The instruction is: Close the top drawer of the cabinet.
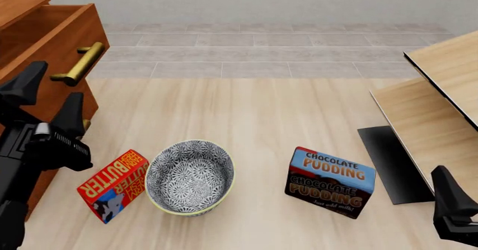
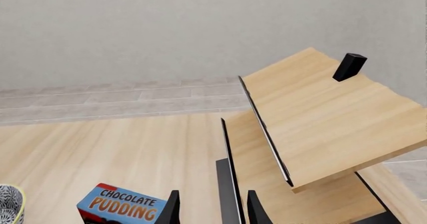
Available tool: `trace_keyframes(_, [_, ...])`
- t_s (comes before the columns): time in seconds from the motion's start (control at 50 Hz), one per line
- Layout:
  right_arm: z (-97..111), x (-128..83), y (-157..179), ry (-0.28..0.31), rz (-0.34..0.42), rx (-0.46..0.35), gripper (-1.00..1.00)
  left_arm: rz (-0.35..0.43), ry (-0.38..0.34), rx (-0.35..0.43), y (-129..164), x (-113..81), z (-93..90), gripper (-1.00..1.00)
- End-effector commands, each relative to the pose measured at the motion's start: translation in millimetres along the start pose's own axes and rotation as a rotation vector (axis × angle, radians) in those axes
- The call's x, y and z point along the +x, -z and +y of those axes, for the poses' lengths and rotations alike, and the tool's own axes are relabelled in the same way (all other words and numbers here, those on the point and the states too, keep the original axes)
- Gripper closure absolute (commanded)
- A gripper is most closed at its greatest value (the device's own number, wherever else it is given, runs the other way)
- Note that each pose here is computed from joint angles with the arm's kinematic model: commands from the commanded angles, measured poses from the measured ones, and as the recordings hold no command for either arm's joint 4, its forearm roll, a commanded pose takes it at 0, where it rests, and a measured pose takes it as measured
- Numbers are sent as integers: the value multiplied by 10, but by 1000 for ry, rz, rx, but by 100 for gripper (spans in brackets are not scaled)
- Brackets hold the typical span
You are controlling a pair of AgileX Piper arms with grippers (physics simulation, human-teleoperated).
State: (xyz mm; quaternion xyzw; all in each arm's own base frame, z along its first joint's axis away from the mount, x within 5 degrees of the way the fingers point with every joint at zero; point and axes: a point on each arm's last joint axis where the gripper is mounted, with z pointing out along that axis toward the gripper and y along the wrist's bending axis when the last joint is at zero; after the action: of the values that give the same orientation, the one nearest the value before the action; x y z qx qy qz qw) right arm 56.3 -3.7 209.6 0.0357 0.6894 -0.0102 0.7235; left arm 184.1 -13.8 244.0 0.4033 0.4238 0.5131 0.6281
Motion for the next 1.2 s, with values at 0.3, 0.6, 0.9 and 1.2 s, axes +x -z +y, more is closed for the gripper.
trace_keyframes(0.3, [-2, -15, 0, 4, -16, 3, -100, 55, -18, 2, -7, 107, -4, -100])
trace_keyframes(0.6, [2, -14, 0, 5, -15, -4, -100, 88, -17, -13, -29, 173, 25, -100])
trace_keyframes(0.9, [5, -15, 0, 5, -16, -9, -100, 111, -35, -26, -38, 220, 54, -100])
trace_keyframes(1.2, [3, -22, 0, 11, -24, -5, -100, 148, -22, -35, -86, 303, 69, -100])
